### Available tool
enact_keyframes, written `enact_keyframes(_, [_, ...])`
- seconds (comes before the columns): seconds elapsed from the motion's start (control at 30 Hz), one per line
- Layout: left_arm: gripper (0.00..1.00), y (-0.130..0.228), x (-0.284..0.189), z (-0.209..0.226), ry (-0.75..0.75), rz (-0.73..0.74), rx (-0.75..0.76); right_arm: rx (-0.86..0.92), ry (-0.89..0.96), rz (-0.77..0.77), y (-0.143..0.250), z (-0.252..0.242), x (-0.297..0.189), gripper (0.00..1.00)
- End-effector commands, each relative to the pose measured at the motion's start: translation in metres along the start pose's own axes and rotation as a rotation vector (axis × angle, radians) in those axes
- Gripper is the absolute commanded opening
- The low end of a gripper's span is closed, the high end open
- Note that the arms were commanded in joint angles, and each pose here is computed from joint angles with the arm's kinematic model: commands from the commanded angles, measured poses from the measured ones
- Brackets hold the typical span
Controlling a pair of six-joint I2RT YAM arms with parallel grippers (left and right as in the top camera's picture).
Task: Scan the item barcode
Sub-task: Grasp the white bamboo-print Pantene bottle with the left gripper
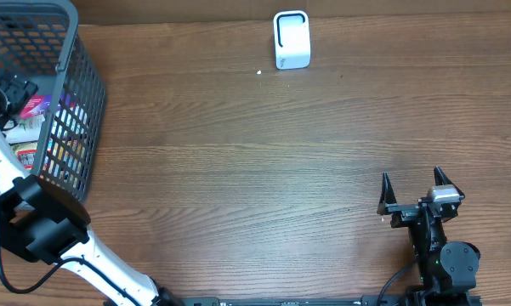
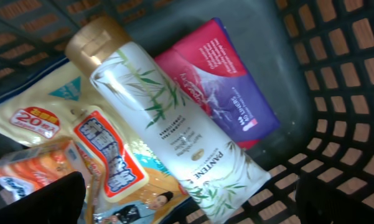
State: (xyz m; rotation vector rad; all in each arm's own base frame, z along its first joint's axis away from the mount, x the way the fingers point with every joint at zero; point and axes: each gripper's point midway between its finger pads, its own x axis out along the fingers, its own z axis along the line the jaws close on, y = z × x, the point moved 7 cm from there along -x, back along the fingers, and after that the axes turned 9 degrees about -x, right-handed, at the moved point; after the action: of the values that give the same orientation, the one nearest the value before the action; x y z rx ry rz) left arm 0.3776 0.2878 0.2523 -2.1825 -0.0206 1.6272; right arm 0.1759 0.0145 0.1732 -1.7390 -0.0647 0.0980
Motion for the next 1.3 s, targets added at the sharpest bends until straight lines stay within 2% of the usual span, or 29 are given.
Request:
enact_keyframes(0.0, [0.99,-0.002,0.008,0.001,-0.01,0.0,-0.097,0.003,-0.001,-0.006,0.002,0.001,0.0,1.0])
enact_keyframes(0.2, [1.0,0.0,0.023,0.003,-0.031,0.024,-0.168,0.003,-0.001,-0.006,0.002,0.001,0.0,1.0])
enact_keyframes(0.43, [1.0,0.005,0.036,0.001,-0.039,0.035,-0.165,0.003,-0.001,-0.006,0.002,0.001,0.0,1.0])
enact_keyframes(0.6, [1.0,0.007,0.045,0.008,-0.103,0.005,-0.244,0.003,-0.001,-0.006,0.002,0.001,0.0,1.0])
enact_keyframes(1.07, [1.0,0.018,0.084,-0.004,-0.048,-0.037,-0.22,0.003,-0.001,-0.006,0.002,0.001,0.0,1.0])
enact_keyframes(1.27, [1.0,0.022,0.096,0.005,-0.096,-0.055,-0.218,0.003,-0.001,-0.006,0.002,0.001,0.0,1.0])
